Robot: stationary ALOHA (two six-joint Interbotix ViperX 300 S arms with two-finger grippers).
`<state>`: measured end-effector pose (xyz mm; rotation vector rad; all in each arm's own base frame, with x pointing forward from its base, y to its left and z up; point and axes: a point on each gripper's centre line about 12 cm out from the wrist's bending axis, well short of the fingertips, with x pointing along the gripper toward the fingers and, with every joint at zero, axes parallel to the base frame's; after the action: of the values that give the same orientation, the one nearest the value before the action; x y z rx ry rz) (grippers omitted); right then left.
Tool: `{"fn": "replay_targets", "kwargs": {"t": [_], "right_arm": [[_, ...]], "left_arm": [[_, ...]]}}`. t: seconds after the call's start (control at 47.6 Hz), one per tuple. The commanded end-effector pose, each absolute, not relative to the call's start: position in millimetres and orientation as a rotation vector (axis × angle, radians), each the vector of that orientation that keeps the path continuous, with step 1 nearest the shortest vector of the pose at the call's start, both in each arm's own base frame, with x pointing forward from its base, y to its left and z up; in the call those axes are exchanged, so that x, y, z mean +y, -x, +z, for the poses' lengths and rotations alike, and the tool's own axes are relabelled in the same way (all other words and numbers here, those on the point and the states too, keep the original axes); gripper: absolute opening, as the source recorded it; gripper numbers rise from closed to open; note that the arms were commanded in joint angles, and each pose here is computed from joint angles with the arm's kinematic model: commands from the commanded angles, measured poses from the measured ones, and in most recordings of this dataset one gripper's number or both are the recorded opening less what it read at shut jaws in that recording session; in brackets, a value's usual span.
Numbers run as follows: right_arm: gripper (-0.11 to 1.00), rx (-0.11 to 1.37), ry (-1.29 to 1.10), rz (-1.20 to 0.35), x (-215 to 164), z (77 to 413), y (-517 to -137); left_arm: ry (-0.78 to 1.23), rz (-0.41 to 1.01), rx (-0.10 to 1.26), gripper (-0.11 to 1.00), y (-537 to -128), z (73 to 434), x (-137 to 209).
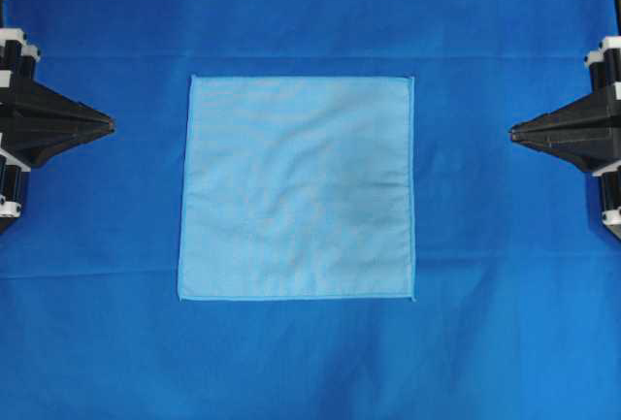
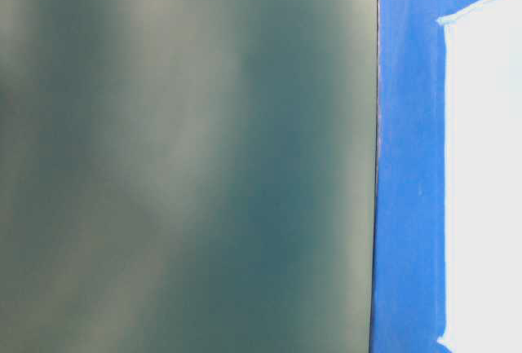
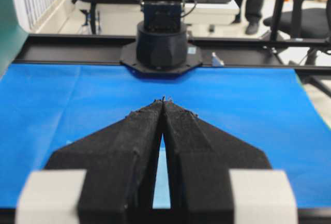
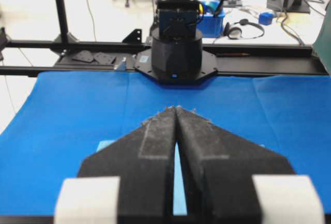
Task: Fold the light blue towel.
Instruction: 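Move both grippers to the towel's top corners and pinch them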
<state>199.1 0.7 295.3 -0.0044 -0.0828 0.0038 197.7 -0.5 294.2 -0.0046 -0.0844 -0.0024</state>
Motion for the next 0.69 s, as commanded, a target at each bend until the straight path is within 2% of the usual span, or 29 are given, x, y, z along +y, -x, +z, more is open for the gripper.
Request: {"fn": "replay_targets", "kwargs": {"t": [0.0, 0.105, 0.21, 0.609, 0.673], "right_arm": [[0.02, -0.112, 0.005, -0.005, -1, 306, -202], [0.02, -0.086, 0.000, -0.010, -2, 309, -209], [0.02, -0.026, -0.016, -0.048, -10, 303, -218], [0.03, 0.340, -0.106, -0.276, -71, 239, -261], [0.03, 0.396, -0.118, -0.310, -83, 229, -268]], "left_arm": [[0.036, 0.006, -0.097, 0.02, -203, 306, 1], [0.016, 0.013, -0.084, 0.02, -205, 308, 2], [0.010, 0.039, -0.015, 0.02, -211, 295, 8], [0.051, 0.187, 0.293, 0.02, -248, 232, 46], [0.059, 0.216, 0.332, 0.12, -250, 222, 54]]}}
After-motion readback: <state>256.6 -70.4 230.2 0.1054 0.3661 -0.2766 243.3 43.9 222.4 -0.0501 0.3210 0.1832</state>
